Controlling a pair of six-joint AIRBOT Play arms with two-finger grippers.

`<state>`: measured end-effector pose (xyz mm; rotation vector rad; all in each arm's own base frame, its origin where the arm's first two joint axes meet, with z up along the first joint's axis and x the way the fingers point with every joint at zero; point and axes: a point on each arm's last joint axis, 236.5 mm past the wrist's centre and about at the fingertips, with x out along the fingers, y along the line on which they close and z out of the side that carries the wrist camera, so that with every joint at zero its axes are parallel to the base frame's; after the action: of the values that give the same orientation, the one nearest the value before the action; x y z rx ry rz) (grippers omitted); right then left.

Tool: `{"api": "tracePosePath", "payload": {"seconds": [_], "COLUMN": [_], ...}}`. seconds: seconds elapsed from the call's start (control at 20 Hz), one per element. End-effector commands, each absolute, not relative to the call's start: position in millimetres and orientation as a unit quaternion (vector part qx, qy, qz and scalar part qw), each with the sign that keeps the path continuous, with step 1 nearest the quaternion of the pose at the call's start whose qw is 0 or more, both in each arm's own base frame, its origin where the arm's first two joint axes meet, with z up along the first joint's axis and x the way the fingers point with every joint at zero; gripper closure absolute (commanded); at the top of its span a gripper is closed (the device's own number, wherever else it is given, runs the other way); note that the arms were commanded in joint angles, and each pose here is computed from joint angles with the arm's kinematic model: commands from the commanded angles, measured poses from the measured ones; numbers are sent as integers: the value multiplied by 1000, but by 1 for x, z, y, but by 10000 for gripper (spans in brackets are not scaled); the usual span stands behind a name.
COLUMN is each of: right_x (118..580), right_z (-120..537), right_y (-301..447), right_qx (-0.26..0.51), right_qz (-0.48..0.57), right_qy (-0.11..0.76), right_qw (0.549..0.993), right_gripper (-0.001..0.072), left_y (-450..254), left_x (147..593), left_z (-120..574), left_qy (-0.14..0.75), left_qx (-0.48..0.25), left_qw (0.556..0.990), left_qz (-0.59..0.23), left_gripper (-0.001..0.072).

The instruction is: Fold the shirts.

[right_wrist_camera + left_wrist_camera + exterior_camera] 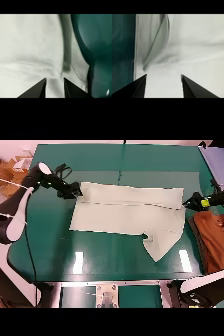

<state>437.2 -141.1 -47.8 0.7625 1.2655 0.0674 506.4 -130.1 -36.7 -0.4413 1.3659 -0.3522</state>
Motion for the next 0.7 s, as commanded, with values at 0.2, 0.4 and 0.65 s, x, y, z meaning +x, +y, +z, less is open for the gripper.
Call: {"api": "tracePosePath", "payload": {"seconds": [0.2, 0.4, 0.65], "right_x": [349, 285, 214], "right_z": [-25, -33, -68], "right_y": [-131, -116, -91], "right_qx": [399, 448, 455], "right_qz": [-3, -62, -151], "right_qy": [579, 565, 571], "right_qw": [711, 690, 667], "right_gripper": [442, 442, 391], "left_y": [-95, -84, -99], "left_x": [413, 349, 298], "left_z": [2, -6, -48], "left_qy": [719, 725, 669], "left_qx": [-160, -137, -213], "left_qw": [660, 661, 704], "left_qz": [-151, -138, -110], "left_gripper": [215, 214, 212]}}
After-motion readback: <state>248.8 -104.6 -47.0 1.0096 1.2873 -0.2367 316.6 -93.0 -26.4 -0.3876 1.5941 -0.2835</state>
